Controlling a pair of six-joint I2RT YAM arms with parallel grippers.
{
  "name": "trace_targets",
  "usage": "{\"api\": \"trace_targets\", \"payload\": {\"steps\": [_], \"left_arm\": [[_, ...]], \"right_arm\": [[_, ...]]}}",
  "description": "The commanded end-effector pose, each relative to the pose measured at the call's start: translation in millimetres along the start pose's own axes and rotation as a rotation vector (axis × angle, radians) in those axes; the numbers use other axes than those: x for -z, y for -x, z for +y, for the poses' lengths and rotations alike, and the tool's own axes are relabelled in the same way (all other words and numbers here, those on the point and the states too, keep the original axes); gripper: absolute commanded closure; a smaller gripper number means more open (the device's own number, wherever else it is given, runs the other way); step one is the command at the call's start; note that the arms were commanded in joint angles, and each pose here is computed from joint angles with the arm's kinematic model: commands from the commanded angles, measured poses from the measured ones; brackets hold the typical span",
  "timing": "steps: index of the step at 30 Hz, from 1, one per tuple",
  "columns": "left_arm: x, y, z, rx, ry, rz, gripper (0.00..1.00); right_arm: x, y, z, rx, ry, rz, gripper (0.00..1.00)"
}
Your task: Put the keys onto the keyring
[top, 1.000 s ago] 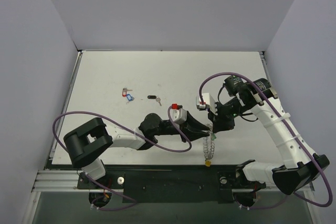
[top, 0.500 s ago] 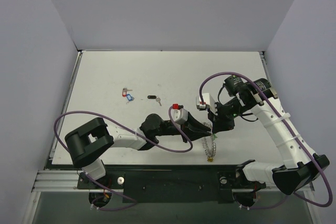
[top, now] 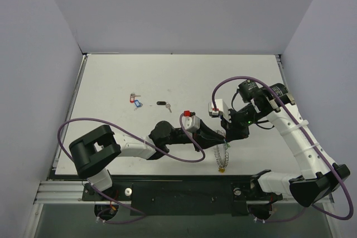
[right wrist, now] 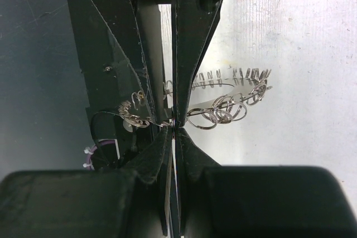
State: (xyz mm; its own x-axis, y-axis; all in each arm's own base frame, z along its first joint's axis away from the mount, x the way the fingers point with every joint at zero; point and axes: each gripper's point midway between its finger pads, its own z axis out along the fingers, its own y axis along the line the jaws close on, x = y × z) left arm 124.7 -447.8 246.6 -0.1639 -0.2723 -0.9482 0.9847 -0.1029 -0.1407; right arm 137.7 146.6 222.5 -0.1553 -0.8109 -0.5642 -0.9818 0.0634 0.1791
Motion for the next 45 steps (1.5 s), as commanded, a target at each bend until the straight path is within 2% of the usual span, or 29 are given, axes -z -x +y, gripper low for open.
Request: {"api": "trace_targets", "payload": {"steps": [1,3,4,8,15,21,25,26,27,30,31,33,35,37,42,45], "left_arm": [[-11.9,22.5,-3.2,-0.050,-0.023,-0.058,0.75],[-11.8,22.1,-3.2,-0.053,-0.023,-0.055,0.78],[-11.9,20.5,-3.0,-0.052,-0.024,-0.047,0.82],[-12.6,18.2,-2.4,-0.055,-0.025,-0.030,0.85],[-10.5,15.7,-0.1,-0.057,-0.011,-0.015,0.77],[-9.9,14.4,-0.1,-0.057,-0.011,-0.010,0.77],[-10.1,17.3,-1.3,-0.062,-0.014,-0.017,0.84],[-10.6,17.6,-2.3,-0.061,-0.018,-0.017,0.95],[-10.3,19.4,-2.0,-0.063,-0.019,-0.022,1.00],[-8.0,26.0,-3.5,-0.066,-0.013,-0.049,1.00],[-6.6,31.8,-4.6,-0.075,-0.013,-0.068,1.00],[-2.5,40.4,-6.1,-0.091,-0.003,-0.098,1.00],[3.3,49.1,-8.8,-0.114,0.004,-0.127,1.00],[10.3,60.5,-13.0,-0.145,0.009,-0.168,1.00],[30.1,80.4,-23.7,-0.202,0.003,-0.258,1.00],[40.3,85.3,-26.0,-0.219,-0.009,-0.285,1.00]], "right_arm": [[5.7,0.4,18.1,-0.038,0.058,-0.005,1.00],[5.7,0.2,18.5,-0.040,0.059,-0.004,1.00],[5.4,0.3,18.4,-0.040,0.060,-0.005,1.00],[6.2,1.4,19.0,-0.038,0.058,-0.011,1.00],[6.5,0.3,19.4,-0.043,0.056,-0.009,1.00],[6.8,0.6,19.2,-0.043,0.054,-0.012,1.00],[6.7,0.6,19.7,-0.044,0.055,-0.014,1.00],[6.3,0.0,20.1,-0.045,0.056,-0.013,1.00],[6.1,-0.5,20.5,-0.045,0.058,-0.012,1.00],[5.4,0.2,22.1,-0.044,0.063,-0.023,1.00],[6.3,1.3,23.0,-0.040,0.062,-0.033,0.97],[7.6,2.6,28.8,-0.030,0.082,-0.056,0.81],[11.1,3.5,37.8,-0.004,0.113,-0.086,0.72],[16.3,3.8,50.6,0.154,0.159,-0.136,0.66],[19.6,4.8,58.7,0.273,0.131,-0.225,0.64],[15.1,15.9,66.4,0.351,0.157,-0.330,0.64]]}}
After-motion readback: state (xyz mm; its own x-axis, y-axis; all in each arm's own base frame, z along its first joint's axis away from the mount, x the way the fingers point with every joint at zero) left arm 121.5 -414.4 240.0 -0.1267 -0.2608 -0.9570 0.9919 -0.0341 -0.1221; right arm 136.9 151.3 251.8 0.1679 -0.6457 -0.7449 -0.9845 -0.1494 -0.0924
